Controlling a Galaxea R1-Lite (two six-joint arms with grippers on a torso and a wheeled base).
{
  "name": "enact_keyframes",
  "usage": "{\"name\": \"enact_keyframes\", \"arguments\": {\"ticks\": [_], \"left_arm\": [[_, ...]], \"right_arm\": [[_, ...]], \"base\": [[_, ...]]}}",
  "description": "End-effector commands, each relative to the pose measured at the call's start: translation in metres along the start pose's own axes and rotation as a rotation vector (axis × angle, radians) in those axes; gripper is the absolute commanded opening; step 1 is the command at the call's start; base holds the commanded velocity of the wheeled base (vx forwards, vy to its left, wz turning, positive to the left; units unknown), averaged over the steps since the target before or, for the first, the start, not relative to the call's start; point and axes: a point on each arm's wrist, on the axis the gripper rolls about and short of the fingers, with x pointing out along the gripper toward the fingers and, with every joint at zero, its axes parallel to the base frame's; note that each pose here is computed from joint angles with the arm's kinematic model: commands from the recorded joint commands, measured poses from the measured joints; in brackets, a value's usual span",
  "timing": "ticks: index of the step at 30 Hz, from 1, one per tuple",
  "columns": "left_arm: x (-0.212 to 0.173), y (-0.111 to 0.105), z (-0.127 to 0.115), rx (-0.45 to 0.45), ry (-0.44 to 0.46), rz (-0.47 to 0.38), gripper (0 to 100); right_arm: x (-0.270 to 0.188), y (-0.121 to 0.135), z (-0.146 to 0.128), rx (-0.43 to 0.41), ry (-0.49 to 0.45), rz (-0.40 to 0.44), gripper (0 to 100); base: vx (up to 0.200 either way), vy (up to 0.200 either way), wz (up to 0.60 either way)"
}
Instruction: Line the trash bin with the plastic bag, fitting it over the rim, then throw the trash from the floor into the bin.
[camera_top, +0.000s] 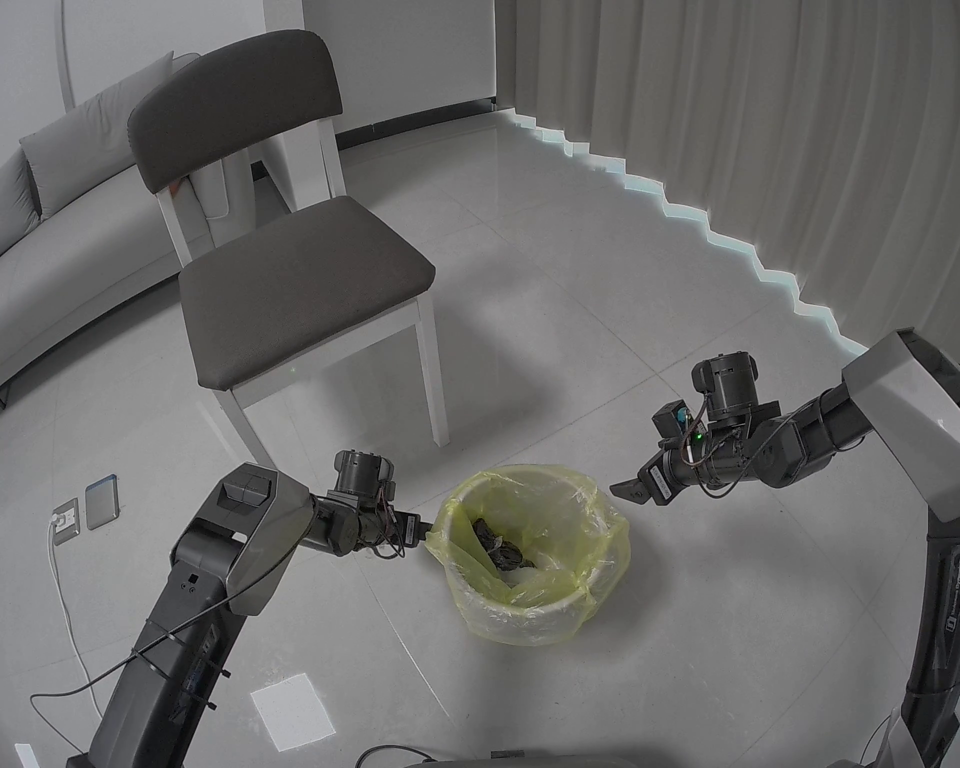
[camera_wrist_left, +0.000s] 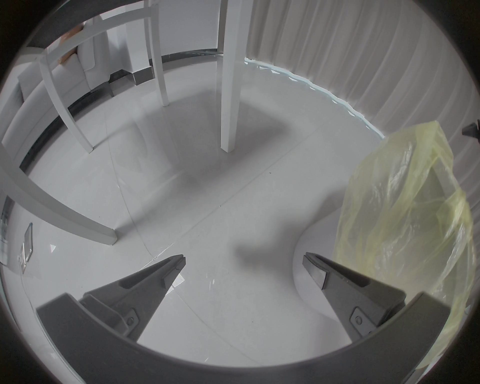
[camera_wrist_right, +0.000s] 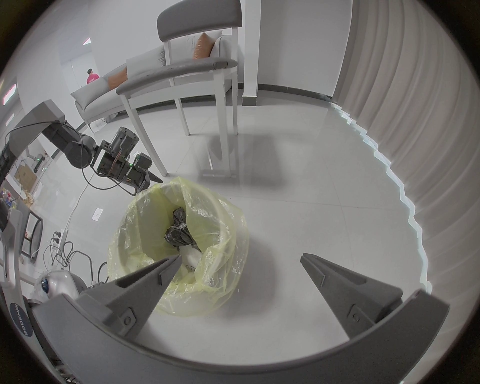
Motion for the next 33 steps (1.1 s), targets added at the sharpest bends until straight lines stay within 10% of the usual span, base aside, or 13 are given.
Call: {"name": "enact_keyframes", "arguments": {"ticks": [1,19,33], "left_arm": [[-0.046,-0.004,0.054,-0.068,-0.13,-0.024,100],[-0.118,0.032,0.039,-0.107,-0.262,-0.003,100],[-0.15,0.047,0.023,-0.132,-0.293,0.027,100]], "right_arm": [[0.017,0.004,-0.019,0.007,0.056,0.022,100],[0.077,-0.009,-0.09,0.03,0.218,0.044,100],[0.083,-0.011,-0.084,-0.014,0.231,0.057,100]], "base": [[0.0,0.0,0.0],[0.0,0.0,0.0],[0.0,0.0,0.0]]}}
